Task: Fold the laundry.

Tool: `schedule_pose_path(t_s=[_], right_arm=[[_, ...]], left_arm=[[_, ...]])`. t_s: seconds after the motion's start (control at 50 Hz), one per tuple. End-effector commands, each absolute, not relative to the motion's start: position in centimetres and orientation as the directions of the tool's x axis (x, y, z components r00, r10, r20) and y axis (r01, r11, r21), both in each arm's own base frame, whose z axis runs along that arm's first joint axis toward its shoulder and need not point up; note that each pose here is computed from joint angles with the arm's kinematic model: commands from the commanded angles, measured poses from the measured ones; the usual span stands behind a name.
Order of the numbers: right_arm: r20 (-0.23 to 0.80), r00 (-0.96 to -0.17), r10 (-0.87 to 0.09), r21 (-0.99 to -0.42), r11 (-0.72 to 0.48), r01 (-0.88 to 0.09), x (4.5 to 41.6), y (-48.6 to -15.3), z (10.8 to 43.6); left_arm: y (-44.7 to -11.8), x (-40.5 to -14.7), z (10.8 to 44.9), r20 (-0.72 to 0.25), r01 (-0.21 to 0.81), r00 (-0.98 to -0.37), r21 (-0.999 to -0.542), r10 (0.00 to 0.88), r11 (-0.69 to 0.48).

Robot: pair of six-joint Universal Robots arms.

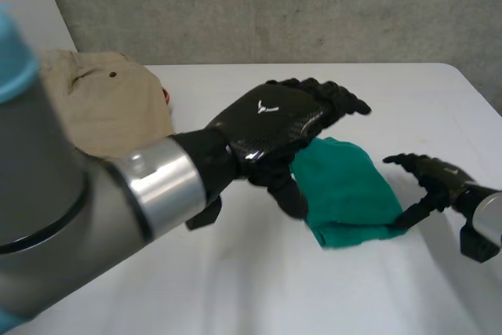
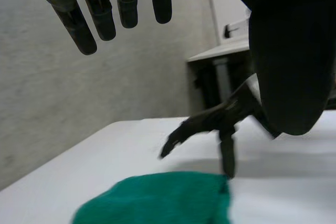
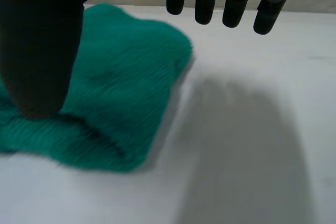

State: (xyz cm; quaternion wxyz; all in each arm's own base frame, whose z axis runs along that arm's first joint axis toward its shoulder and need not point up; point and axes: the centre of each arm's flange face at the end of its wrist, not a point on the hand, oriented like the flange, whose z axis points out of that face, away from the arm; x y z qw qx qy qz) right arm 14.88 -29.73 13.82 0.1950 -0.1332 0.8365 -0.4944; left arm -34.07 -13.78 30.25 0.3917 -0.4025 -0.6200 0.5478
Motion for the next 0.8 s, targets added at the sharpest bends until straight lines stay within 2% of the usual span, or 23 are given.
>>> schedule_pose_path(t_s=[0.02,0.12,0.32,0.48,0.56,0.64,0.66,0.8], right_arm=[[-0.158,-0.875,-0.458,-0.896,0.438,-0.067,16.4,-29.5,12.3],[-0.116,-0.877,-0.467,-0.904,0.415,-0.102,17.3,-29.6,11.5],[-0.077,-0.868,-0.490,-0.920,0.371,-0.128,18.5,-29.9,10.8],[-0.083,-0.888,-0.452,-0.967,0.251,-0.038,18.2,-32.8,13.3],[-0.105,-0.921,-0.375,-0.986,0.162,0.047,16.9,-36.6,15.3],[-0.142,-0.956,-0.257,-0.987,0.113,0.117,14.9,-41.0,16.2],[-0.150,-0.968,-0.202,-0.985,0.110,0.130,13.8,-42.7,16.1],[-0.145,-0.989,0.006,-0.986,0.079,0.145,8.8,-49.5,15.5]], left_arm=[[-12.4,-32.2,30.4,0.107,0.043,-0.359,-0.990,0.927,0.131],[-12.8,-31.6,30.1,0.108,0.026,-0.399,-0.991,0.911,0.129],[-13.7,-31.3,29.9,0.124,-0.006,-0.427,-0.991,0.896,0.134],[-13.8,-31.3,30.3,0.131,-0.033,-0.425,-0.991,0.896,0.129],[-13.9,-31.3,30.6,0.129,-0.047,-0.431,-0.992,0.893,0.120],[-13.9,-31.2,31.0,0.128,-0.065,-0.437,-0.992,0.891,0.111],[-13.9,-31.2,31.0,0.129,-0.067,-0.438,-0.992,0.890,0.111],[-14.0,-31.2,31.4,0.131,-0.085,-0.443,-0.991,0.887,0.104]])
